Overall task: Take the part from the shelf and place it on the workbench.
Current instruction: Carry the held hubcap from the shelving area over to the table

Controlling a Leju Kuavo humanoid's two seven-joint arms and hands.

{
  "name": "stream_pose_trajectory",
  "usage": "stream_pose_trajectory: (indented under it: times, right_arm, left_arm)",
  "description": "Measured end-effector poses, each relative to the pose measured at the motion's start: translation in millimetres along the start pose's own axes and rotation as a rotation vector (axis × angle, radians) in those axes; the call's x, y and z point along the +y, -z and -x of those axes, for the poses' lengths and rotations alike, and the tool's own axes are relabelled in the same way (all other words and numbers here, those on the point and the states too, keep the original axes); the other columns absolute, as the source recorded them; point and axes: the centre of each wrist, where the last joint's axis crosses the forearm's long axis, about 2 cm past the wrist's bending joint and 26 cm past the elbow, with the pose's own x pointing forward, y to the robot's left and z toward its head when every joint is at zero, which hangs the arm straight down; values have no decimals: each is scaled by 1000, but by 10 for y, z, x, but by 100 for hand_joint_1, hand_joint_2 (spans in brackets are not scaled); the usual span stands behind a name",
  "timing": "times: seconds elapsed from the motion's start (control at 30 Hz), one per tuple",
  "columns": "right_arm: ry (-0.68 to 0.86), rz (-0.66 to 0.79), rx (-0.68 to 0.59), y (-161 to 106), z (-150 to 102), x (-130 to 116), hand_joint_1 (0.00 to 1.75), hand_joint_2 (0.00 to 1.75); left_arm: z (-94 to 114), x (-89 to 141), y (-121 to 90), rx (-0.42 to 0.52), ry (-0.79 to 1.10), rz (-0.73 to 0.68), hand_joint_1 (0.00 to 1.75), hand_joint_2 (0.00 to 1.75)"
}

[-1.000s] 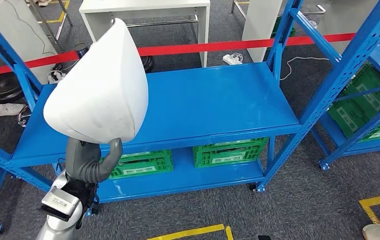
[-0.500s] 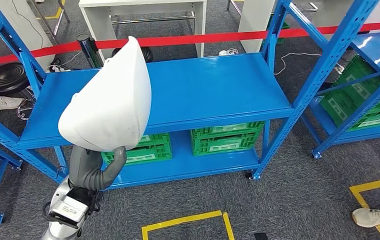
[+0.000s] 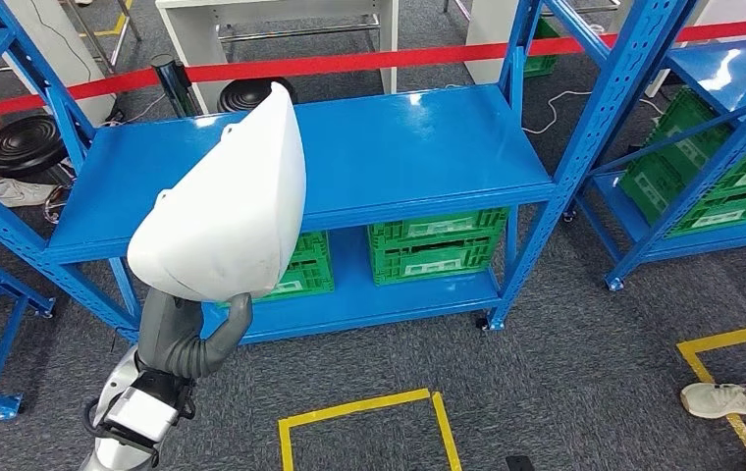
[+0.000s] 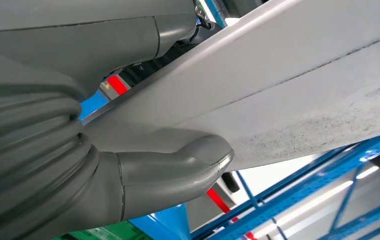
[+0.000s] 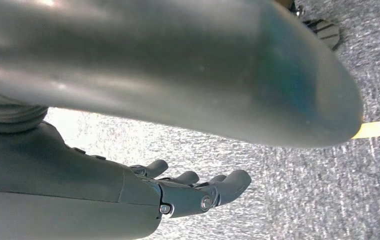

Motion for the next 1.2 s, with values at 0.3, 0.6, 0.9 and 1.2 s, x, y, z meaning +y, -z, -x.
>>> stream_pose_trajectory:
  times: [0.3,0.6,0.9,1.2]
  right_arm:
    - [-14,12,-11,-4,21,3,0,0]
    - [-21,23,-16,1,-9,-1,0,0]
    - [-13,24,-22,3,-19,-3,0,0]
    - [28,30,-26,5,-33,-7,0,0]
  left_arm:
    - [-32,6,37,-7,22,5,175,175]
    - [-53,20,37,-5,30,-16,175,175]
    - [-52,32,37,-3,24,-8,175,175]
    - [-26,0,62,82,44,-3,175,175]
